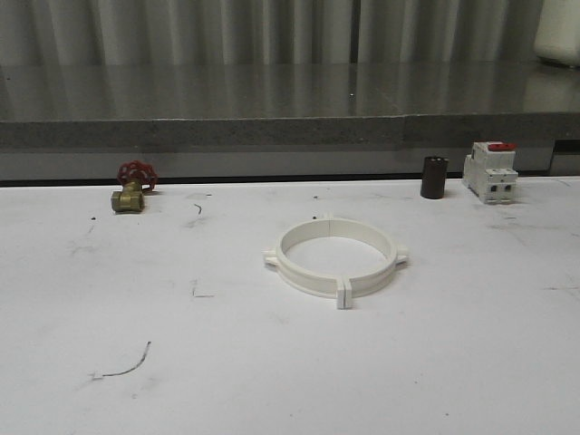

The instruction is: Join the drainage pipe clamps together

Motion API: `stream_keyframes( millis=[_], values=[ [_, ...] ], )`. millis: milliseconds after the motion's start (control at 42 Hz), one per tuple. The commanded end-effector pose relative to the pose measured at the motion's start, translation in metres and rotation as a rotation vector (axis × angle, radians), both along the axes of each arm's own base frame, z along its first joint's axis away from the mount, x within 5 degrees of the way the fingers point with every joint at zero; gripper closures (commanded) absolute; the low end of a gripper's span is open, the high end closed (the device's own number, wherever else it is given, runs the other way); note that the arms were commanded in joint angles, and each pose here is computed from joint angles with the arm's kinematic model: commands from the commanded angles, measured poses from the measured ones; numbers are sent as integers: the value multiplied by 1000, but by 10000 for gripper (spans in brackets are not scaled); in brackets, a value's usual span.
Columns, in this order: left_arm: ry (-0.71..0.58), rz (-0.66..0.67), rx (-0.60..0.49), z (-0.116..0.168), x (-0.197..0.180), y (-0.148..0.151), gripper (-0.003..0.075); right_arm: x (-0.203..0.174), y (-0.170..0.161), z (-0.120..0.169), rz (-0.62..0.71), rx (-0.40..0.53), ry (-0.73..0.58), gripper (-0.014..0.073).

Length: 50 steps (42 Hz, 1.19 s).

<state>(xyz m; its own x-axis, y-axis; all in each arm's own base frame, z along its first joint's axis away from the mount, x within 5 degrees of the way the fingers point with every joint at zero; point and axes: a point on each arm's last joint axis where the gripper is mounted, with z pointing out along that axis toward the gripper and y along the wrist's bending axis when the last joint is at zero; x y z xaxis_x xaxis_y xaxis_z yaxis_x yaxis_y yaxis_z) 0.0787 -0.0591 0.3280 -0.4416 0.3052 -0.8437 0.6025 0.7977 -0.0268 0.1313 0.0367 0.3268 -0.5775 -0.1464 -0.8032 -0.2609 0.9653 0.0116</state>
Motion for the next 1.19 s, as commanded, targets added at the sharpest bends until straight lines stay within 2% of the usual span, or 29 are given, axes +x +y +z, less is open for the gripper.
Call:
stream_keyframes(
  millis=[0, 167, 500, 571, 737, 833, 1166],
  values=[
    [-66, 11, -65, 14, 2, -1, 375, -14, -5, 12, 2, 7, -68, 232],
    [-66, 11, -65, 14, 2, -1, 375, -27, -8, 15, 2, 9, -79, 232],
    [-66, 11, -65, 14, 2, -1, 375, -28, -8, 15, 3, 17, -79, 246],
    [-66, 11, -65, 14, 2, -1, 375, -28, -8, 15, 3, 17, -79, 310],
    [-66, 11, -65, 14, 2, -1, 375, -28, -8, 15, 3, 17, -79, 553],
    [-66, 11, -65, 14, 2, -1, 375, -28, -8, 15, 3, 17, -80, 662],
    [-66, 11, -65, 14, 2, -1, 395, -28, -8, 16, 3, 19, -82, 664]
  ],
)
